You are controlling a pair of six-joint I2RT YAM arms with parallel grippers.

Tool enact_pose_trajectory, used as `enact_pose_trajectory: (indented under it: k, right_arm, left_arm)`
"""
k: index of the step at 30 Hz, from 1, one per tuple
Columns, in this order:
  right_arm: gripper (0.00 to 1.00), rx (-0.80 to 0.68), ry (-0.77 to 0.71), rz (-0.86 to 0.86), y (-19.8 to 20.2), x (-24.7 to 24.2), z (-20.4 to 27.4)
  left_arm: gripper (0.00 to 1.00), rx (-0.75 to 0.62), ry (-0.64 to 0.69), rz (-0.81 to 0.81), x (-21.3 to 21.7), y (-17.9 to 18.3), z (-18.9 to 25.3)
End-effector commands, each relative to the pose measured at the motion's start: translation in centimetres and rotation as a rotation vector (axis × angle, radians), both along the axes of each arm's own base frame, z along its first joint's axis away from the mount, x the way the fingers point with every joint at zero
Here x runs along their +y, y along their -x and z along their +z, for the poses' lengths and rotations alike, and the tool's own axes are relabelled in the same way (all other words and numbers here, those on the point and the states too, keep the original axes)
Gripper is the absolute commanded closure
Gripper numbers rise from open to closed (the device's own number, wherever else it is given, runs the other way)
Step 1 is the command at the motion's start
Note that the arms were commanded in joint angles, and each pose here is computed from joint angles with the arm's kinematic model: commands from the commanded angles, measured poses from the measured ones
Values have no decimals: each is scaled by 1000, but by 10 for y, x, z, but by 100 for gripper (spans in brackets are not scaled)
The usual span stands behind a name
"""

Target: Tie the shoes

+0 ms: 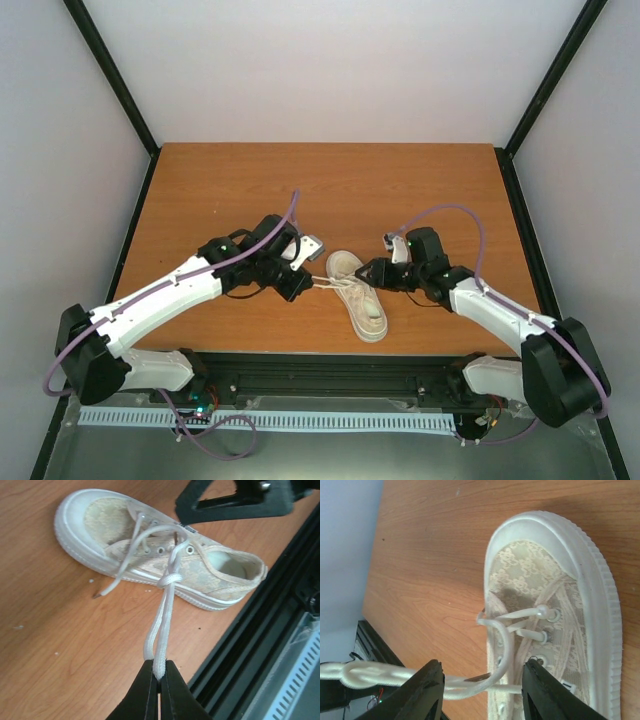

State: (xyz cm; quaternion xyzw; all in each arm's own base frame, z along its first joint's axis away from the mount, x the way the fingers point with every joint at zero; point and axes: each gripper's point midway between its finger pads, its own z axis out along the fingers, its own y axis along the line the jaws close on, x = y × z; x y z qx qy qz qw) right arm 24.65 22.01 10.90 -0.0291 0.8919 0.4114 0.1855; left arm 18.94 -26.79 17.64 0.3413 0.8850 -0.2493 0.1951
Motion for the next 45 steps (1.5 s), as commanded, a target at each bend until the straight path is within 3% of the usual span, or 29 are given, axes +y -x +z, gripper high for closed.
enact_pose_trajectory:
  k: [1,6,10,25,34,39,45]
  right_arm:
    - [52,-146,-8,121,11,6,18]
    - [45,-317,-27,281,24,21,40]
    - [45,-387,1,318,21,23,42]
    - [56,-408,68,392,22,30,21]
    - [75,-421,127,375,14,27,13]
    - [97,-438,117,377,13,30,20]
    - [97,-481,131,335,9,24,48]
  left_arm:
    - [99,-87,-89,15,13,-16,8]
    - [99,-107,-102,-15,8,-19,9]
    - [99,-132,-110,-13,7,-24,9]
    - [99,-125,-105,-12,5,-25,6]
    - [99,-129,-102,-10,7,-24,9]
    - [99,-145,-126,9,13,-26,11]
    - [99,-242,-188,75,31,-39,23]
